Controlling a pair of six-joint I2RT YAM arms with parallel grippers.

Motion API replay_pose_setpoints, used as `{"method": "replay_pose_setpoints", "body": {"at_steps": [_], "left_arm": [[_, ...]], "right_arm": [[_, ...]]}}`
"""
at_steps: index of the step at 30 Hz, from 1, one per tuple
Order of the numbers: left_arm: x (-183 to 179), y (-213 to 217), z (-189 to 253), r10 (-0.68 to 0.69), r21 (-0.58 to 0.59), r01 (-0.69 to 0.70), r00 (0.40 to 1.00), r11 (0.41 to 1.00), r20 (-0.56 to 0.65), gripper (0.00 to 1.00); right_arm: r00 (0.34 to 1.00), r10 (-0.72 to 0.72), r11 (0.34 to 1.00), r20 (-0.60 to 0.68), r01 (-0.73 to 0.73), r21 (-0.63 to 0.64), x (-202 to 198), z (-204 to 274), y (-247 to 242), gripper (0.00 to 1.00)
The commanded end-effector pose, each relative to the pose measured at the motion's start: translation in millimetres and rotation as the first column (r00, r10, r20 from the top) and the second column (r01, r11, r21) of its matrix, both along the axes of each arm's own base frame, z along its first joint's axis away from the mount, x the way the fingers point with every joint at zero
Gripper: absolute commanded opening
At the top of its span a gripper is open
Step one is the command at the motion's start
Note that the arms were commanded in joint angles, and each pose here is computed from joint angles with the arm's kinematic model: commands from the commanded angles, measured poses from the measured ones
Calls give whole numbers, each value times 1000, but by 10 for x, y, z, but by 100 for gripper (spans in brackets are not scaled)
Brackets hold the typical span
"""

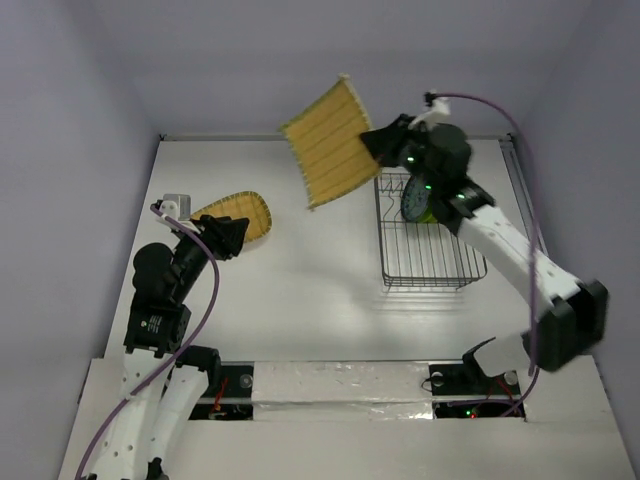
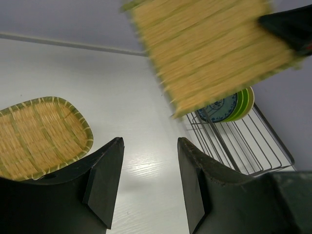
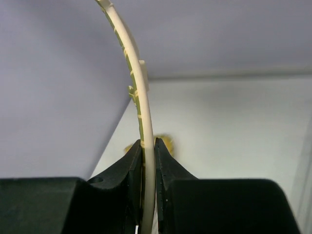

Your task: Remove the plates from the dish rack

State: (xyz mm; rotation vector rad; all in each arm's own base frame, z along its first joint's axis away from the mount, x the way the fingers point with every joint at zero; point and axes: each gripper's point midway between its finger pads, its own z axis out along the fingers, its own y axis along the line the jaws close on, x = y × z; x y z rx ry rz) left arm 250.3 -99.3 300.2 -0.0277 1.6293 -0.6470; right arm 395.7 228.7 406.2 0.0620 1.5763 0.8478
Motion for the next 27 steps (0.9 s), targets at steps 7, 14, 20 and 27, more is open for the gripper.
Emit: {"method": "replay_pose_setpoints", "body": {"at_steps": [7,14,20,27], "left_arm": [[-1,-25,164,-16,-15,17,998,1000,68,45],[2,-17,164,-16,-16,18,997,1000,69,45],[3,-36,168,-27,-19,28,997,999,69,45],[2,-18,161,-16,-17,18,998,1000,67,45]], "right_arm": [[870,479,816,-119,-391,425,375,-729,1873,0],[788,596,723,-155,-443,530,322,-1102,2439,0],[815,556,746,-163,-403,530,372,-1085,2380,0],[790,546,779,-278,-356,517,589,-1515,2691,2]]}}
